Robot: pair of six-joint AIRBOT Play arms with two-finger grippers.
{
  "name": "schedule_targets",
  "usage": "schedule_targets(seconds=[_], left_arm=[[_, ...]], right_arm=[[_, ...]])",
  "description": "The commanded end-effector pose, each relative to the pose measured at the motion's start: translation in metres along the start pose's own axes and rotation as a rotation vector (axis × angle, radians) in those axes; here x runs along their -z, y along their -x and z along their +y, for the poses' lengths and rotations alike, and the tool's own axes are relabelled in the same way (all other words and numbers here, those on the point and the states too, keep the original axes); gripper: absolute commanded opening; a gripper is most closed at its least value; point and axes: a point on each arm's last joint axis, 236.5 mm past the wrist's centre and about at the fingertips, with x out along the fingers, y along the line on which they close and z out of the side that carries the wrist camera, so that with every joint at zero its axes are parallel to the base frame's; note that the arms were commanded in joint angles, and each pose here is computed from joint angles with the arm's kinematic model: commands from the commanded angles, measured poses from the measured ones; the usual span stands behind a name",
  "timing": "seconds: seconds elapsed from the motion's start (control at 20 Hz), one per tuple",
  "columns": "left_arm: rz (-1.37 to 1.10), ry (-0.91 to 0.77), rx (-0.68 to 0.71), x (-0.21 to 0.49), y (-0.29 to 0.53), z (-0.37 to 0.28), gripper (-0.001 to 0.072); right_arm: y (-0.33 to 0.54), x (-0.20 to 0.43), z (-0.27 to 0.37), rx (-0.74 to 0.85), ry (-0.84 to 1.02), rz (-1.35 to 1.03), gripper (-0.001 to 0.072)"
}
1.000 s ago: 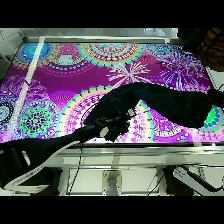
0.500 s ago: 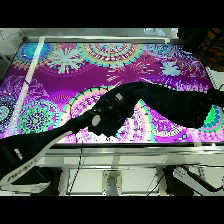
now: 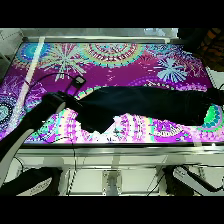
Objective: Fold the clothes and pants, and hang the long-sleeved shirts on hangers.
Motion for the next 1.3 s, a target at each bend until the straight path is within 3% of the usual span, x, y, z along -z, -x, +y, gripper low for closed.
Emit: schedule_targets(seconds=[0.0,0.2,0.35,0.75,0.85,1.25], left_arm=[[0.131,0.049,-0.287,0.056,0.056,0.102,0.0018],[0.065,0.253,-0.501,0.100,0.137,0.178,0.0019],[-0.039,0.343,-0.622,0.119,0.200,0.201,0.0018],[-0.187,0.368,-0.734,0.142,0.284,0.193,0.0018],[-0.153,0.385,-0.700,0.150,0.279,0.185,0.0018],[0.060,0.192,-0.249,0.142,0.193,0.109,0.0018]], right_arm=[[0.000,0.001,0.011,-0.046,-0.002,0.002,0.0012],[0.002,-0.001,0.032,-0.136,-0.003,-0.006,0.0011],[0.004,0.009,0.041,-0.175,-0.001,0.038,0.0011],[0.047,0.029,0.082,-0.275,0.057,0.023,0.0010],[0.071,0.030,0.089,-0.257,0.094,-0.030,0.0010],[0.119,0.032,0.103,-0.213,0.166,-0.138,0.0010]])
